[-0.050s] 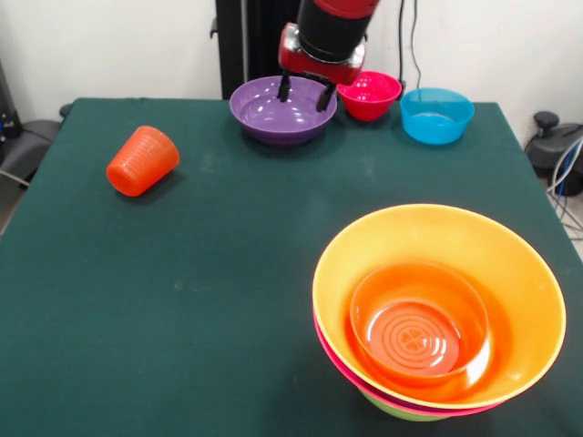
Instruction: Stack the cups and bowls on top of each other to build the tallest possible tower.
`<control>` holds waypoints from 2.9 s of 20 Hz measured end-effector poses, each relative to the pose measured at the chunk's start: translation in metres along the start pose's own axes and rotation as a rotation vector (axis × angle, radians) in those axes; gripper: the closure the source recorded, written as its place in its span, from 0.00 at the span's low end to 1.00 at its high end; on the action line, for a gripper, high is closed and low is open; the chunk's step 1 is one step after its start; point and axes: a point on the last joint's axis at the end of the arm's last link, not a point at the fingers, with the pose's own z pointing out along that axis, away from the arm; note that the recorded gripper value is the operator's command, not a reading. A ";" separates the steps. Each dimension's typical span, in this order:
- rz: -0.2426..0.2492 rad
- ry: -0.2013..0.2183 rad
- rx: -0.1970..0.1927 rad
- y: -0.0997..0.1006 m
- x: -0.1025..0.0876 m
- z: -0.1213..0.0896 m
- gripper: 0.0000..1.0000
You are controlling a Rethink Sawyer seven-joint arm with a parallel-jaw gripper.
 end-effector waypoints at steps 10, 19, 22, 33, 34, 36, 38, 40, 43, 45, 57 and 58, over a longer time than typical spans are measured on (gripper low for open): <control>0.036 0.006 0.019 0.006 0.005 0.034 0.00; 0.048 0.015 0.023 -0.003 0.007 0.062 0.00; 0.058 0.026 0.024 -0.008 0.008 0.067 0.00; 0.086 0.036 0.031 -0.025 0.008 0.070 0.00; 0.087 0.035 0.034 -0.026 0.008 0.070 0.00; 0.088 0.035 0.046 -0.028 0.010 0.069 0.00; 0.092 0.033 0.058 -0.031 0.011 0.068 0.00; 0.101 0.028 0.072 -0.033 0.013 0.067 0.00; 0.146 0.002 0.091 -0.032 0.013 0.062 0.00; 0.200 -0.028 0.100 -0.031 0.011 0.059 0.00; 0.498 -0.135 0.103 -0.031 0.002 0.067 0.00; 0.517 -0.135 0.102 -0.031 0.002 0.070 0.00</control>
